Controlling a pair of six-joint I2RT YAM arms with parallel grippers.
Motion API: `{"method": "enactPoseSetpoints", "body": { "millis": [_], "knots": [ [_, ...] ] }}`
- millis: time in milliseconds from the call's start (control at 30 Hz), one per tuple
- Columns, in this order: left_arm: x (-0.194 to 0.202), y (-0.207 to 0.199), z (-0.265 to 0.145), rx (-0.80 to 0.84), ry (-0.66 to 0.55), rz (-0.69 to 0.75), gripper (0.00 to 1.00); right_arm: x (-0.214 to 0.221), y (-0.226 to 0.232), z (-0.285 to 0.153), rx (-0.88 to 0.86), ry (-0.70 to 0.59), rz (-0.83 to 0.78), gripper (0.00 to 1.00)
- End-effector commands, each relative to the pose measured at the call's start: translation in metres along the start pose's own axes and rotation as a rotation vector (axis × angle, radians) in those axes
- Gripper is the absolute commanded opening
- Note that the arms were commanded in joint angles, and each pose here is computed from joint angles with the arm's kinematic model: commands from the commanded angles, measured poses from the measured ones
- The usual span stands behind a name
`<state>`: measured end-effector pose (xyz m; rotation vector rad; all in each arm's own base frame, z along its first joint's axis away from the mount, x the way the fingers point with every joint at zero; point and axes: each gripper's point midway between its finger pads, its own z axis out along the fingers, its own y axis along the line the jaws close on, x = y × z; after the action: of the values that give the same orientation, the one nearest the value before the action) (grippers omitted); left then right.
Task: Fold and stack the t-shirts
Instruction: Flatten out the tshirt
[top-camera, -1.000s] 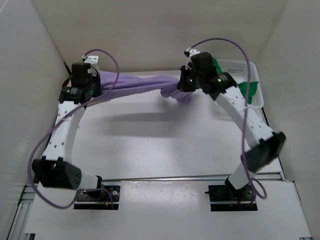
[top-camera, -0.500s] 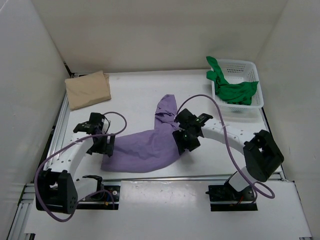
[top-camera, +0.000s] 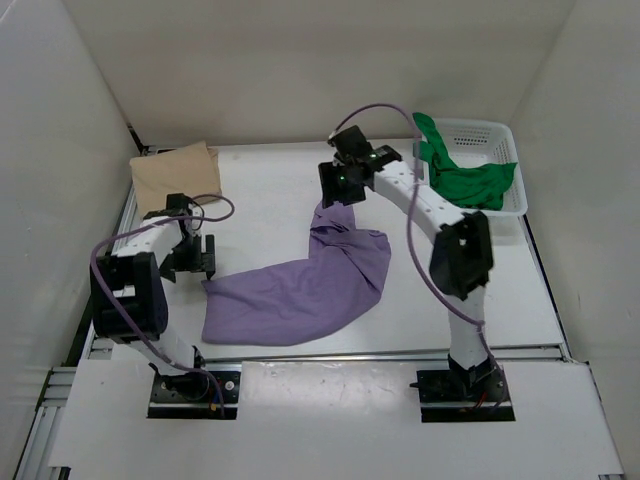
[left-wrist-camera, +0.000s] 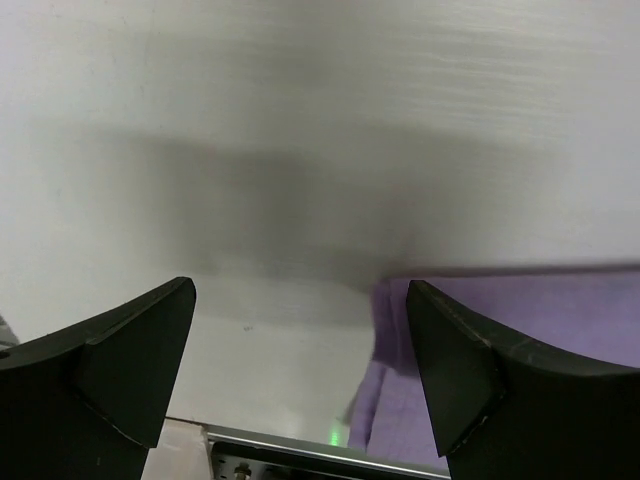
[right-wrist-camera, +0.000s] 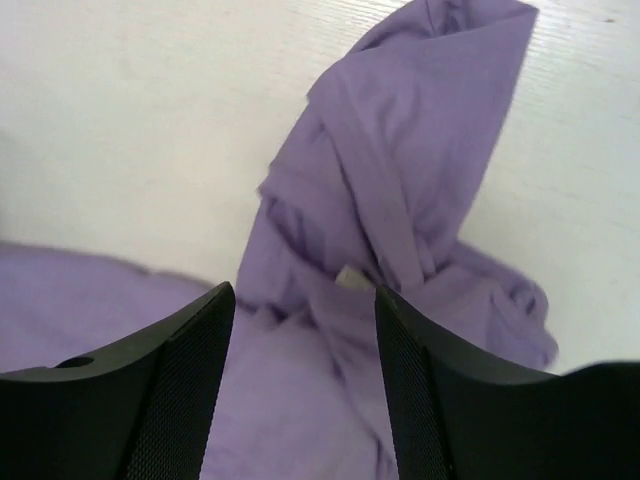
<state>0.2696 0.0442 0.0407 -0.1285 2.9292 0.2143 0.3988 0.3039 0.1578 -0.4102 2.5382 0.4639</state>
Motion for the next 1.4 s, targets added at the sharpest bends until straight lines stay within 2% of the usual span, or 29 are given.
{"method": "enactPoseSetpoints", "body": {
  "millis": [0, 100, 233, 300, 333, 400, 467, 500, 533, 567, 600, 667, 700, 767, 800, 867, 967, 1000, 1033, 1067, 1100, 1133, 1167, 1233, 1300, 1367],
  "knots": [
    [-0.017, 0.004, 0.005, 0.019, -0.042, -0.036, 0.97, 0.032, -0.021, 0.038, 0.095, 0.176, -0.038, 0.65],
    [-0.016, -0.015, 0.007, 0.12, -0.032, -0.033, 0.96, 0.052, -0.023, 0.054, 0.077, 0.245, -0.042, 0.68],
    [-0.021, -0.027, -0.01, 0.206, -0.082, -0.033, 0.96, 0.087, -0.04, 0.062, 0.127, 0.327, -0.039, 0.7],
    [-0.028, -0.035, -0.035, 0.28, -0.152, -0.039, 0.96, 0.109, -0.046, 0.06, 0.135, 0.355, -0.037, 0.69],
    [-0.025, -0.035, -0.035, 0.281, -0.138, -0.039, 0.96, 0.113, -0.048, 0.061, 0.137, 0.365, -0.036, 0.69],
    [-0.024, -0.04, -0.042, 0.301, -0.15, -0.029, 0.96, 0.118, -0.049, 0.061, 0.141, 0.378, -0.035, 0.59],
    [-0.002, -0.041, -0.027, 0.277, -0.055, -0.018, 0.96, 0.119, -0.051, 0.059, 0.152, 0.375, -0.026, 0.49],
    [0.005, -0.04, -0.02, 0.268, -0.023, -0.018, 0.96, 0.119, -0.051, 0.059, 0.152, 0.375, -0.026, 0.38],
    [0.012, -0.041, -0.014, 0.268, 0.006, -0.018, 0.96, 0.116, -0.049, 0.057, 0.151, 0.366, -0.018, 0.32],
    [0.02, -0.044, -0.006, 0.279, 0.049, -0.019, 0.92, 0.116, -0.049, 0.056, 0.151, 0.366, -0.018, 0.26],
    [0.024, -0.048, -0.002, 0.296, 0.064, -0.019, 0.9, 0.113, -0.048, 0.053, 0.148, 0.356, -0.018, 0.14],
    [0.027, -0.063, -0.001, 0.369, 0.089, -0.014, 0.77, 0.104, -0.046, 0.049, 0.154, 0.325, -0.013, 0.07],
    [0.026, -0.07, 0.002, 0.394, 0.109, -0.007, 0.57, 0.093, -0.042, 0.041, 0.144, 0.292, -0.015, 0.03],
    [0.036, -0.077, 0.006, 0.419, 0.19, -0.005, 0.31, 0.066, -0.039, 0.026, 0.135, 0.214, -0.013, 0.03],
    [0.034, -0.077, 0.008, 0.419, 0.193, -0.005, 0.1, 0.057, -0.035, 0.021, 0.127, 0.186, -0.014, 0.01],
    [0.032, -0.075, 0.006, 0.408, 0.193, -0.004, 0.1, 0.03, -0.031, 0.003, 0.112, 0.112, -0.008, 0.0],
    [0.002, -0.058, -0.006, 0.321, 0.084, 0.007, 0.1, -0.014, -0.031, -0.046, 0.09, -0.043, 0.045, 0.0],
    [-0.016, -0.051, -0.021, 0.292, 0.004, 0.009, 0.1, -0.023, -0.032, -0.056, 0.074, -0.078, 0.062, 0.0],
    [-0.05, -0.04, -0.044, 0.261, -0.111, -0.001, 0.1, -0.032, -0.033, -0.068, 0.061, -0.116, 0.083, 0.0],
    [-0.069, -0.033, -0.062, 0.233, -0.188, -0.004, 0.1, -0.053, -0.039, -0.094, 0.045, -0.21, 0.122, 0.0],
    [-0.087, -0.021, -0.088, 0.188, -0.279, -0.013, 0.1, -0.057, -0.041, -0.103, 0.025, -0.237, 0.143, 0.0],
    [-0.12, -0.014, -0.127, 0.174, -0.411, -0.021, 0.1, -0.062, -0.044, -0.114, 0.01, -0.271, 0.162, 0.0],
    [-0.131, -0.009, -0.149, 0.164, -0.472, -0.026, 0.1, -0.076, -0.052, -0.139, -0.008, -0.356, 0.198, 0.0],
    [-0.148, -0.002, -0.2, 0.148, -0.611, -0.03, 0.1, -0.065, -0.06, -0.143, -0.031, -0.356, 0.223, 0.0],
    [-0.143, 0.001, -0.212, 0.138, -0.627, -0.035, 0.1, -0.054, -0.058, -0.155, -0.078, -0.362, 0.238, 0.01],
    [-0.112, -0.004, -0.191, 0.143, -0.55, -0.021, 0.1, -0.013, -0.06, -0.136, -0.091, -0.261, 0.255, 0.12]
  ]
}}
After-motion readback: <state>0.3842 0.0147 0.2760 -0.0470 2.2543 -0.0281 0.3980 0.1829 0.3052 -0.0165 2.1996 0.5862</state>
